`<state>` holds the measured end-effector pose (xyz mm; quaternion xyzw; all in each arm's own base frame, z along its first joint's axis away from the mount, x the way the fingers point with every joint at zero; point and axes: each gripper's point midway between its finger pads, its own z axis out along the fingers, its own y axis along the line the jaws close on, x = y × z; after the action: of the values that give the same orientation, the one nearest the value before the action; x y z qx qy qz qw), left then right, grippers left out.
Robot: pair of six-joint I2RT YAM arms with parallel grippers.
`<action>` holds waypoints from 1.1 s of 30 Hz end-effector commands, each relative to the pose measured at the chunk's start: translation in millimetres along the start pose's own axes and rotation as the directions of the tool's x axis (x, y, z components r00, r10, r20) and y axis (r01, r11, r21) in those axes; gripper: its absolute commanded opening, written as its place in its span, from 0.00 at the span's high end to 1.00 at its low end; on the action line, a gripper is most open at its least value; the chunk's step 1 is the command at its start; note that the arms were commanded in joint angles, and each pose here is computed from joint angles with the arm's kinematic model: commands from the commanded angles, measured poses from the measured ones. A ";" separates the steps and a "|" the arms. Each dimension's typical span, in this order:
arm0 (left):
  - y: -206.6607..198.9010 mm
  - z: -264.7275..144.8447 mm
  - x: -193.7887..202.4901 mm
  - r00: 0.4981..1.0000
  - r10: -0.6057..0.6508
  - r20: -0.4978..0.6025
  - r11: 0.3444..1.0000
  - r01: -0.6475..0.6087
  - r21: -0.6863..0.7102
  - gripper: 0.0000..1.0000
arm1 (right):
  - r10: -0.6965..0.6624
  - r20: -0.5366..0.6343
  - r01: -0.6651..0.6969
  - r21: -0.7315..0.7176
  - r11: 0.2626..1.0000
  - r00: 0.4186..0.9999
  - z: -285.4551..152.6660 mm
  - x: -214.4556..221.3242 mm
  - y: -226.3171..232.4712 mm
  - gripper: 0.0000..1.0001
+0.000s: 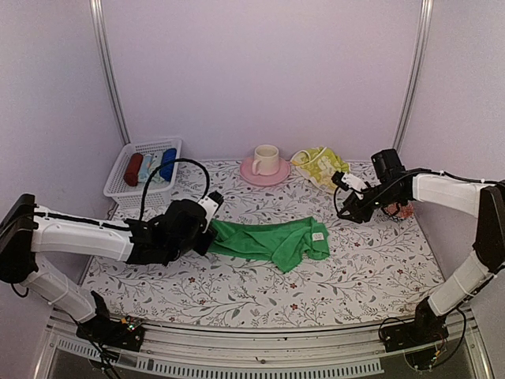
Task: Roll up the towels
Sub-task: Pass from the right arm to the left, then pick up the towel from the center of the board.
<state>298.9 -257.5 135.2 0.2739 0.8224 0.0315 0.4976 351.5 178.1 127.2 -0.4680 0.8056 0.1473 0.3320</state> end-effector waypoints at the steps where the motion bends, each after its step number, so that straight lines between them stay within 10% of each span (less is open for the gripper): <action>1: 3.8 -1.3 -2.3 0.998 -0.003 0.057 1.000 0.003 -0.007 1.00 | 0.043 -0.028 -0.040 0.117 0.992 0.999 5.2 -1.9 -25.6 0.46; 11: -2.8 6.4 10.5 0.998 0.013 0.056 1.000 -0.013 -0.006 1.00 | 0.120 -0.040 -0.120 0.013 0.993 0.992 38.7 -20.0 6.0 0.32; 33: -1.1 8.3 25.9 0.998 0.005 0.060 1.000 -0.004 -0.017 1.00 | -0.187 -0.217 0.212 0.100 0.972 0.958 89.4 16.0 56.3 0.15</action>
<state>293.1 -249.4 107.4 0.2813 0.8094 0.0304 0.5146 334.1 247.1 52.7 -0.5277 0.7986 0.0400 0.2867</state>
